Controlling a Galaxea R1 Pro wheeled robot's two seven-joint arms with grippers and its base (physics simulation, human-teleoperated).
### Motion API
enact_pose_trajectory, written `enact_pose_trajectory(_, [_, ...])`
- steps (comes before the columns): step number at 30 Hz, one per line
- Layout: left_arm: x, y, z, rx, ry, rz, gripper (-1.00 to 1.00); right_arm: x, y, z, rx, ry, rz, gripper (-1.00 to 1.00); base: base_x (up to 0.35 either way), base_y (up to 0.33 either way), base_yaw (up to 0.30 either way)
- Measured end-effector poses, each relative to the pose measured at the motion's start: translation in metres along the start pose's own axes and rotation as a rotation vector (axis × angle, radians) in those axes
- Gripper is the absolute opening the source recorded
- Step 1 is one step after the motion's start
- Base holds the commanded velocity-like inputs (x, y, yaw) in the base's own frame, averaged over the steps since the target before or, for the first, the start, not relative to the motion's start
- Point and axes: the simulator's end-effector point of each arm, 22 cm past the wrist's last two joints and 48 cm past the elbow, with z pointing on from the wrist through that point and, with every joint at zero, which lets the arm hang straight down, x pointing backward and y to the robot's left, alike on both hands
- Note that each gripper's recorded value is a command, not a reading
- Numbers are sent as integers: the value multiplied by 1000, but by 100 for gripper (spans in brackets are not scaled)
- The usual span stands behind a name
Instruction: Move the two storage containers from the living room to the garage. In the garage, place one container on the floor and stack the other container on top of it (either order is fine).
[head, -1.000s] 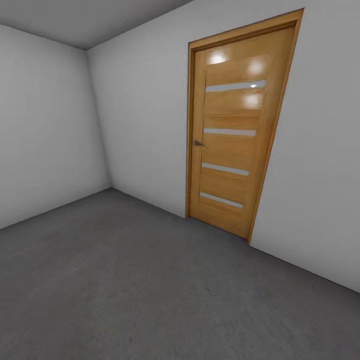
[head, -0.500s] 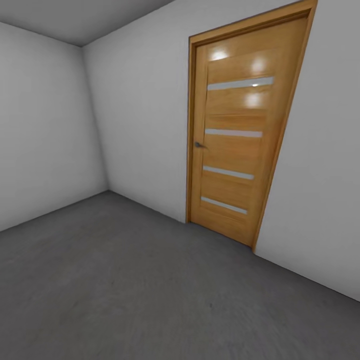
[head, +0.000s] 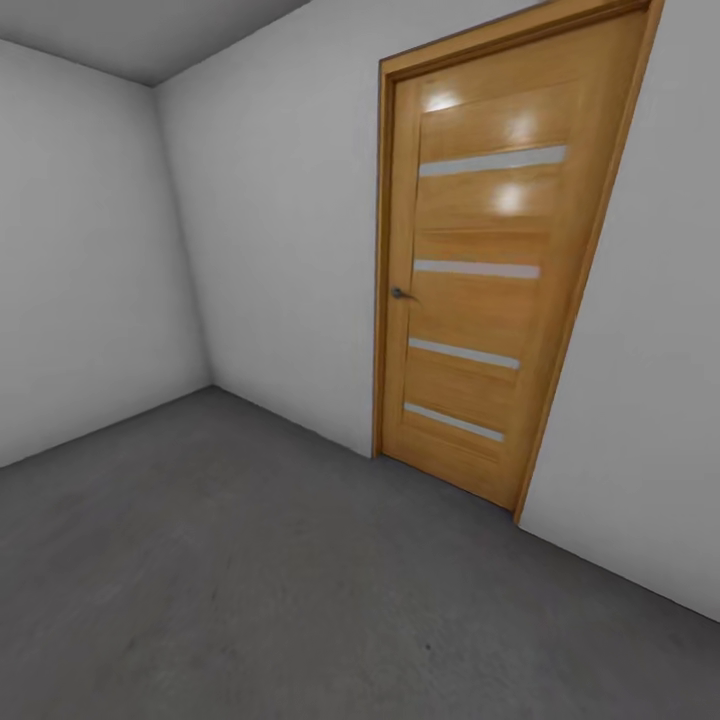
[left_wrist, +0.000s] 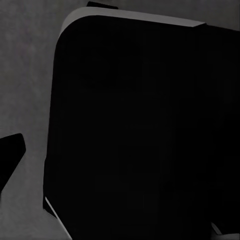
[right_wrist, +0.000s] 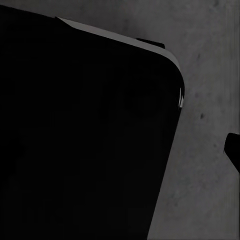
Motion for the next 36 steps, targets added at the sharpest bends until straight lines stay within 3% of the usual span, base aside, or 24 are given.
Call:
enact_pose_trajectory(30, [-1, -1, 0, 1, -3, 1, 100, -1, 2, 0, -2, -1, 1, 100, 322, 0, -1])
enact_pose_trajectory(36, [-2, 0, 0, 0, -7, 0, 100, -1, 3, 0, -3, -4, 3, 100, 322, 0, -162])
